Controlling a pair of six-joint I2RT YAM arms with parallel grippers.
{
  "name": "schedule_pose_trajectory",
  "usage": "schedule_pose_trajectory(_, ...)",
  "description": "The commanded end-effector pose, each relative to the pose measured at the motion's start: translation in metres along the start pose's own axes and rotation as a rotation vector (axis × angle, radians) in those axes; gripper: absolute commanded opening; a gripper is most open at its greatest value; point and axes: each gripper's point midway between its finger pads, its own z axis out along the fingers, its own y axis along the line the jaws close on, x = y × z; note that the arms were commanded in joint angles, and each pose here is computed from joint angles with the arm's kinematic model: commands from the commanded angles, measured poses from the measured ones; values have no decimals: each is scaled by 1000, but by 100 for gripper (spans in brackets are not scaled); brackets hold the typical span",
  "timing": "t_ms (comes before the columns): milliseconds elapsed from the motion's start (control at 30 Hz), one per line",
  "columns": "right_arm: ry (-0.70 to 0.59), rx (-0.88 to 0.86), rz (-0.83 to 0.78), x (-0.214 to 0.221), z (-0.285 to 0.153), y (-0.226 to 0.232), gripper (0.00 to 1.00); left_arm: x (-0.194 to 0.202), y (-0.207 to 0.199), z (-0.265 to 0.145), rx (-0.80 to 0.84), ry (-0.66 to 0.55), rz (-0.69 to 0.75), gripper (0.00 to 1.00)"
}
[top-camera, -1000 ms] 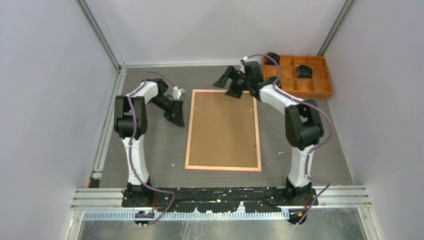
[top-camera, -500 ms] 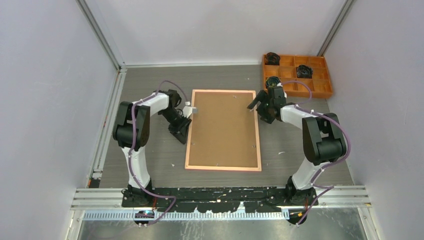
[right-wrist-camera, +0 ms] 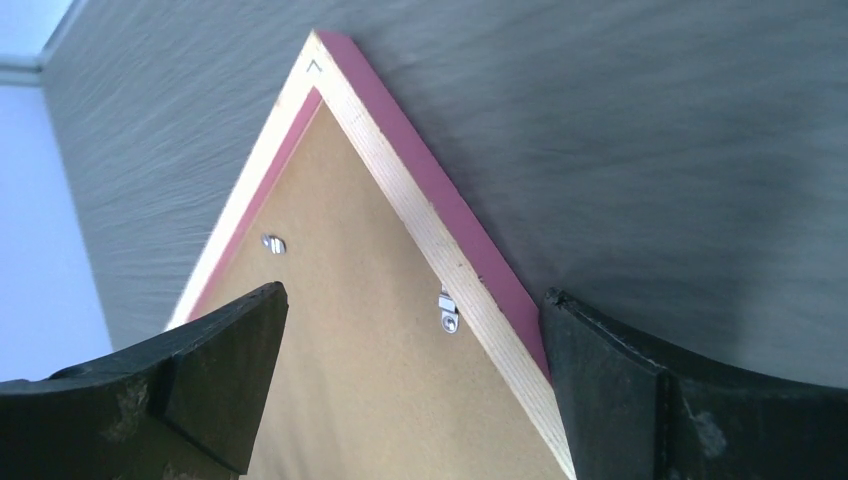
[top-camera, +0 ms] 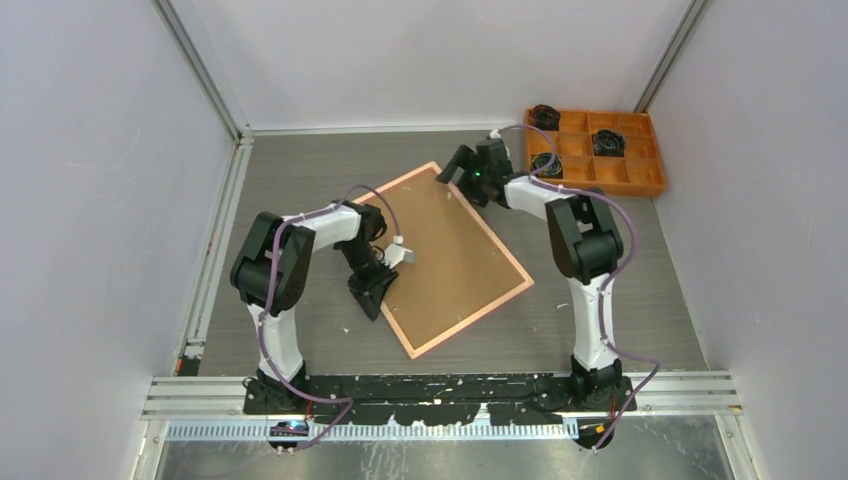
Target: Put the photo into the frame
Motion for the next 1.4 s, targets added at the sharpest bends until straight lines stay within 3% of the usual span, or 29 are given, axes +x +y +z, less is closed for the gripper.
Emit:
schedule_pose_trajectory(0, 289, -148, -25, 86, 14, 72, 100, -28, -9, 9, 30, -97, 157, 26)
schedule_pose_trajectory(133, 402, -278, -80, 117, 14, 121, 100, -33, -27, 10, 94, -85, 215, 29)
schedule_pose_trajectory(233, 417, -268, -123, 118, 11, 121, 100, -37, -44, 1, 146, -95, 242, 33)
schedule_pose_trajectory(533, 98, -101, -102, -7, -63, 67, 100, -24, -32, -92, 116, -184, 211, 42)
schedule_pose_trajectory(700, 37, 19, -61, -15, -108, 19, 100, -31, 26, -149, -19, -313, 112, 41)
schedule_pose_trajectory(833, 25, 64, -17, -4, -145, -10, 100, -41, 118, -189, -207, -435, -116, 36)
schedule_pose_trajectory(967, 26, 78, 33, 13, -184, -28, 100, -33, 192, -209, -273, -510, -335, 30)
schedule_pose_trajectory(1167, 113, 114, 104, 57, -229, -57, 100, -17, 223, -180, -259, -470, -412, 23)
schedule_pose_trajectory(1367, 249, 71, 214, 110, -239, -70, 100, -3, 225, -147, -235, -413, -439, 18)
